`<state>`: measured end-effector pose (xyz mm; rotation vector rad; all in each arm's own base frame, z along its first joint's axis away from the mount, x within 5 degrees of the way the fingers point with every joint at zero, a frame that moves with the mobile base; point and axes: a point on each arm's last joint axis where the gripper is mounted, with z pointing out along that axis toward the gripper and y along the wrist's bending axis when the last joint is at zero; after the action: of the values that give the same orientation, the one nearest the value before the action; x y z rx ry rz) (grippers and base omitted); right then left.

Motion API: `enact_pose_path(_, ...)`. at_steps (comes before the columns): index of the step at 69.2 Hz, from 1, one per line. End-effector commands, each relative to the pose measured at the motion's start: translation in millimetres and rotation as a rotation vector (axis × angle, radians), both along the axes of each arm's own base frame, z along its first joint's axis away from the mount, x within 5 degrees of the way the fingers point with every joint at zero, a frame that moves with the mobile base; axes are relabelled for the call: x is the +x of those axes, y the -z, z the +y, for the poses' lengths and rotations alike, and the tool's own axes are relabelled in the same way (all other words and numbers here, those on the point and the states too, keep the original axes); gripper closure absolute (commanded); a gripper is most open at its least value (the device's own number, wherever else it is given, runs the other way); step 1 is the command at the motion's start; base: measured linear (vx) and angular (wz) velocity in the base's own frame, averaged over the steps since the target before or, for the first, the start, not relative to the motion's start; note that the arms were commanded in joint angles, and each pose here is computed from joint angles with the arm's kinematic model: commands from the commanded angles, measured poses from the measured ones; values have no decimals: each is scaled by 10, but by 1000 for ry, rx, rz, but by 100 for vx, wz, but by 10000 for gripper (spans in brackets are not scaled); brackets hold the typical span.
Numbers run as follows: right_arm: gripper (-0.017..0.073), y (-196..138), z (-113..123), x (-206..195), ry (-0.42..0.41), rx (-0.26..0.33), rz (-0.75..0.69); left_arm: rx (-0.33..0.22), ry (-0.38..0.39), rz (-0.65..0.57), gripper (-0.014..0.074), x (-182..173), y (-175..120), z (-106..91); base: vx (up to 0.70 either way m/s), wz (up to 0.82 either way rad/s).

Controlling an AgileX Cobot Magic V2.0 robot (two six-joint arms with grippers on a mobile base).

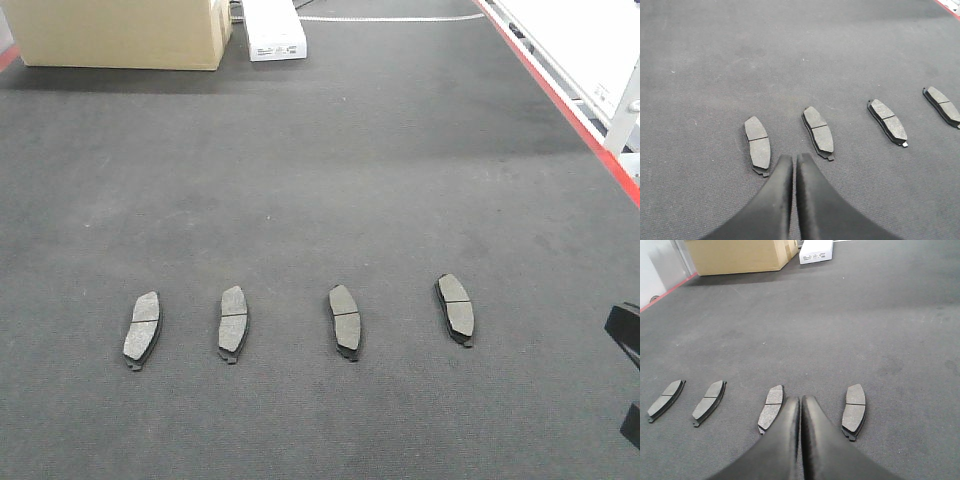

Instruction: Move and align brake pads A on conveyor

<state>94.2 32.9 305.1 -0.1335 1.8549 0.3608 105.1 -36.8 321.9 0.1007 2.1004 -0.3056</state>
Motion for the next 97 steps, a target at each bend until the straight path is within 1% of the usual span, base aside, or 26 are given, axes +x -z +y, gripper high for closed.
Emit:
enact_pose_path(1, 569, -139, 6, 16, -5, 17, -89, -30, 13, -84, 600, 24, -133, -20, 0, 0)
enact_pose_path(18, 569, -139, 6, 16, -5, 17, -89, -29, 14, -79, 600, 25, -115, -22, 0, 0)
enact_pose_path(22, 569, -139, 6, 16, -5, 17, -89, -19, 21, -88, 600, 12, -106, -16, 0, 0)
enact_pose_path(25, 569, -139, 6, 16, -5, 17, -89, -9, 36, -96, 600, 4, -93, -21, 0, 0)
enact_pose_path(32, 569, -139, 6, 16, -5, 17, -89, 21, 123, -157, 600, -26, -111, -63, 0, 0)
enact_pose_path(38, 569, -139, 6, 16, -5, 17, -89, 24, 166, -211, 600, -31, -153, -93, 0, 0)
enact_pose_path(44, 569, -139, 6, 16, -5, 17, -89, 9, 169, -238, 600, -26, -179, -101, 0, 0)
enact_pose_path(49, 569, -139, 6, 16, -5, 17, -89, 8, 169, -243, 600, -25, -183, -102, 0, 0)
enact_pose_path(59, 569, -139, 6, 16, -5, 17, -89, 30, 179, -253, 600, -26, -185, -101, 0, 0)
enact_pose_path(64, 569, -139, 6, 16, -5, 17, -89, 32, 198, -265, 600, -50, -195, -106, 0, 0)
enact_pose_path(69, 569, -139, 6, 16, -5, 17, -89, 49, 214, -277, 600, -51, -199, -113, 0, 0)
enact_pose_path(77, 569, -139, 6, 16, -5, 17, -89, 49, 212, -287, 600, -48, -207, -112, 0, 0)
enact_pose_path(84, 569, -141, 6, 16, -5, 17, -91, 51, 194, -329, 600, -113, -250, -61, 0, 0)
enact_pose_path(88, 569, -141, 6, 16, -5, 17, -91, 53, 154, -362, 600, -191, -280, 13, 0, 0)
enact_pose_path(93, 569, -141, 6, 16, -5, 17, -91, 65, 83, -413, 600, -318, -304, 125, 0, 0)
enact_pose_path(97, 569, -141, 6, 16, -5, 17, -91, 94, 16, -460, 600, -435, -274, 214, 0, 0)
